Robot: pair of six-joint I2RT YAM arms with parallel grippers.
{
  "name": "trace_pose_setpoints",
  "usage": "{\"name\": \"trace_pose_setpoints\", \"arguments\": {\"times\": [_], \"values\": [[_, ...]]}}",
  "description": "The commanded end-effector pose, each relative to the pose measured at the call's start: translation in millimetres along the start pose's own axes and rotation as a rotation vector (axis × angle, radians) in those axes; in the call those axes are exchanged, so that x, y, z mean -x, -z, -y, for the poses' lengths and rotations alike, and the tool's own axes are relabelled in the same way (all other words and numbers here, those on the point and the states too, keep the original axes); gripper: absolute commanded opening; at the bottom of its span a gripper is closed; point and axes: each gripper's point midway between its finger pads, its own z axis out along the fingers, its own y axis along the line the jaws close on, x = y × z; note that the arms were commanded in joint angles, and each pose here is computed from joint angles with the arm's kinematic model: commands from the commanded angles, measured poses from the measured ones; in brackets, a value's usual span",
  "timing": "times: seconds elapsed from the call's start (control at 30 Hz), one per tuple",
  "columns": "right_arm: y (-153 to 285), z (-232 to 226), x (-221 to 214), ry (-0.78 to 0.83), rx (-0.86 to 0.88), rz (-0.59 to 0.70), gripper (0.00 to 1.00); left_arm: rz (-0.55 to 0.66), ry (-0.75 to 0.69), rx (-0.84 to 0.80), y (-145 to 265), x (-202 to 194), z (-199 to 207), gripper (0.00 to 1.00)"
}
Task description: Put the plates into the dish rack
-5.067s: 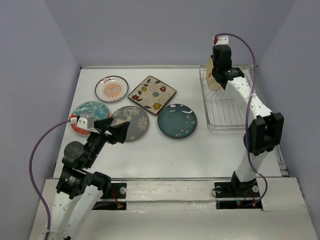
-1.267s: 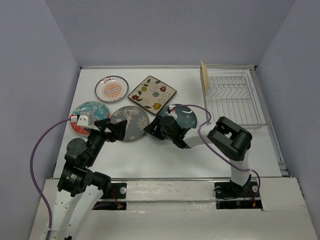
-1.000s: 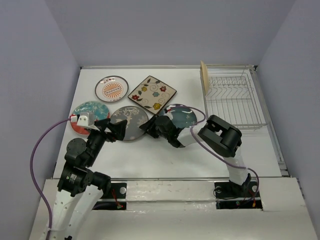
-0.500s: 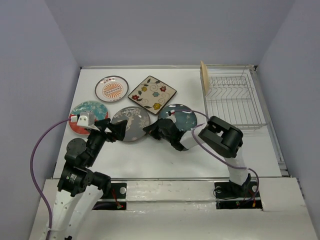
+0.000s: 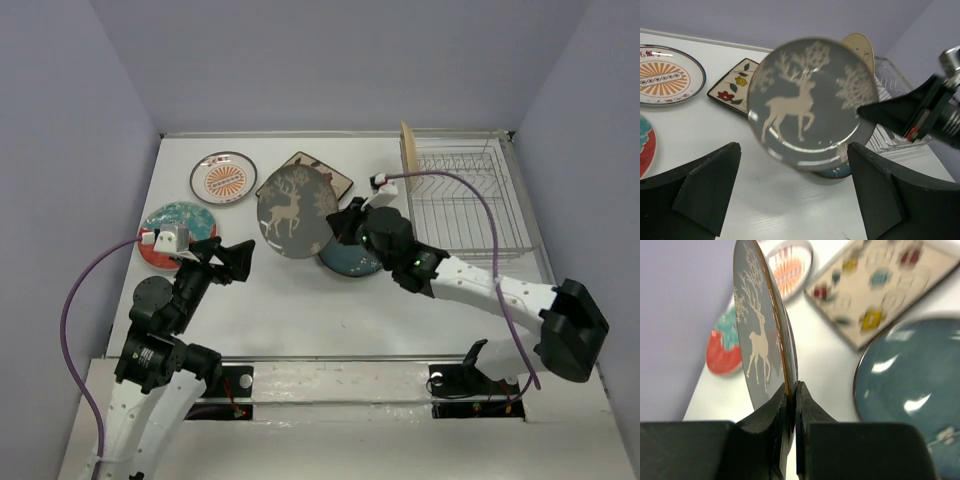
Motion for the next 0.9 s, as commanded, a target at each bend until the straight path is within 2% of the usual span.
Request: {"name": "trace_pose_setpoints", "arguments": {"times": [0.0,0.07,0.13,0.17,0.23,0.37,0.47,0.63,0.87], "values": [[46.9,-11.8,196.9,0.103,-0.063,0.471,0.07,0.067,-0.002,-0.042,3.7,24.5,12.7,0.99],[69.7,-6.9,254.7,0.134,-0.118,0.585,0.07,0.069,-0.003,-0.045,4.2,25.4,13.4,0.99],[90.6,27.2,300.0,0.22,-0.282,0.66,0.07,0.067,-0.003,-0.049,4.4,24.7,14.0,0.99],[106.1,29.9,328.7,0.228,-0.324,0.724,0.07,0.069,-0.003,-0.052,4.5,24.9,14.4,0.99],[120.4,61.3,358.6,0.286,-0.461,0.759,0.07,0.07,-0.003,-0.057,5.2,25.2,15.4,0.99],[140.9,93.2,405.3,0.353,-0.623,0.827,0.07,0.071,-0.003,-0.064,6.1,24.9,16.7,0.99],[127.2,121.9,417.0,0.444,-0.725,0.785,0.07,0.071,-0.003,-0.067,6.5,24.9,17.5,0.99],[98.0,146.1,427.4,0.581,-0.794,0.705,0.07,0.075,-0.001,-0.078,8.2,25.7,19.8,0.99],[51.9,177.8,403.6,0.639,-0.809,0.561,0.07,0.08,0.0,-0.08,9.9,26.3,20.3,0.99]]}}
